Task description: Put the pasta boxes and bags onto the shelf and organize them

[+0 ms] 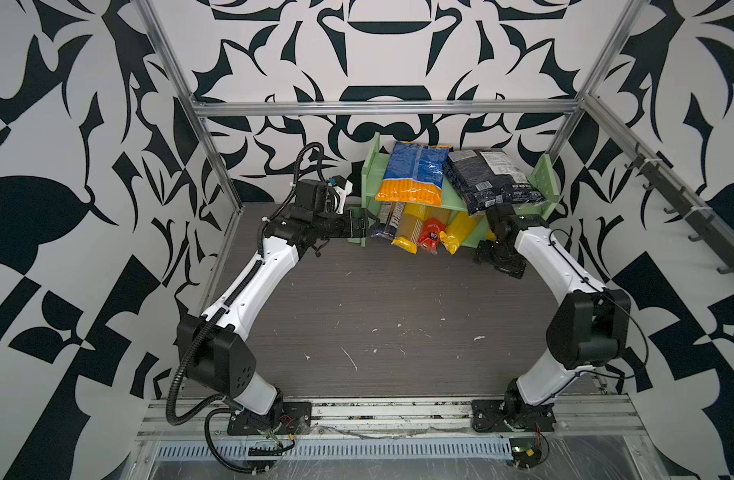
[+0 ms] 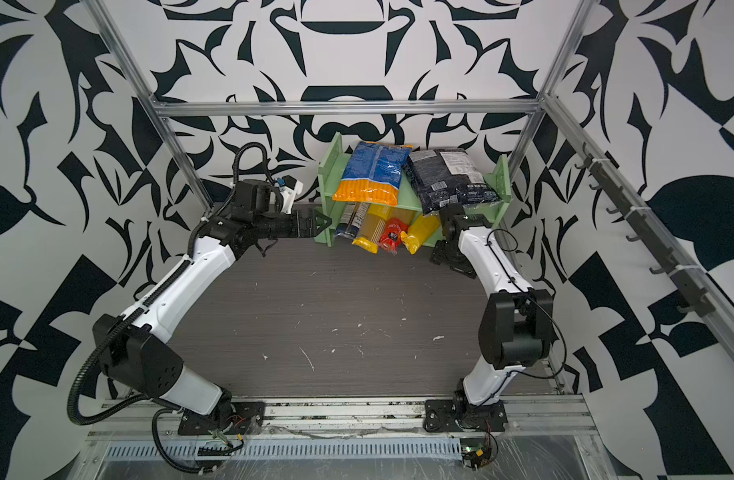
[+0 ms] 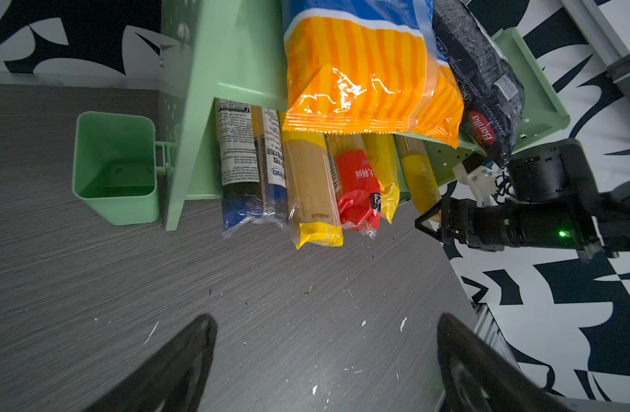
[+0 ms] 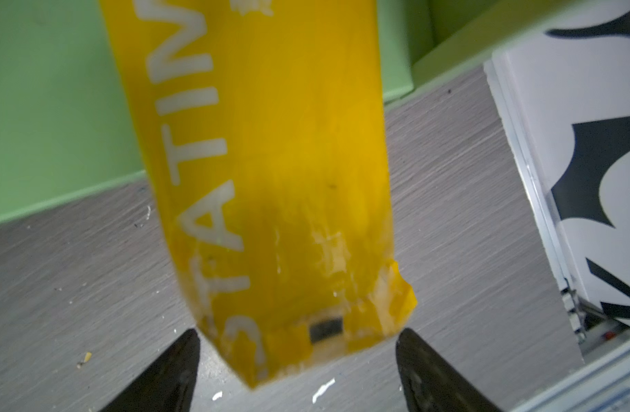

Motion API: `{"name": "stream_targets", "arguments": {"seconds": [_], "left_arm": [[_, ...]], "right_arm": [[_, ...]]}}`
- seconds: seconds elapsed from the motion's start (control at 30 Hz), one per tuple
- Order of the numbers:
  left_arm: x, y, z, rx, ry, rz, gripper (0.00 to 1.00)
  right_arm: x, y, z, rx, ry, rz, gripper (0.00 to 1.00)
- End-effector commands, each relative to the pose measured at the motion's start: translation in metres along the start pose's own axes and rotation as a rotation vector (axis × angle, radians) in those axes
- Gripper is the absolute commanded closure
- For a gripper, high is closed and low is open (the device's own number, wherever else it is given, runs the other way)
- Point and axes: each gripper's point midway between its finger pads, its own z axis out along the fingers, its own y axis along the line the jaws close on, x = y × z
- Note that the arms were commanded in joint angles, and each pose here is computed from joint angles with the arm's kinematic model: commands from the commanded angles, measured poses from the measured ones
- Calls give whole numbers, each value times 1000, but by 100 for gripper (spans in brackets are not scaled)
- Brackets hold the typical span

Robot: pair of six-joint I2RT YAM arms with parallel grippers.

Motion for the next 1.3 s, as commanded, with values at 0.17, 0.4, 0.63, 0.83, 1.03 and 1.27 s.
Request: {"name": "stream_targets", "arguments": {"seconds": [0.17, 0.4, 0.63, 0.83, 1.03, 1.27], "left_arm": [[3, 16, -16, -105, -4, 0, 1], [25, 46, -33, -272, -18, -12, 1], [60, 74, -50, -405, 5, -23, 1], [81, 104, -73, -551, -14, -38, 1], [99, 144, -97, -648, -56, -156, 1], [109, 174, -121, -760, -113, -192, 1]], "right_arm": [[5, 8, -60, -148, -73, -23, 0], [45, -2, -69, -177, -28, -55, 0], [78, -17, -63, -181, 16, -61, 0], [101, -29, -59, -190, 36, -72, 0], [117, -30, -55, -241, 33, -91, 0], [119, -30, -50, -274, -21, -131, 0]]}}
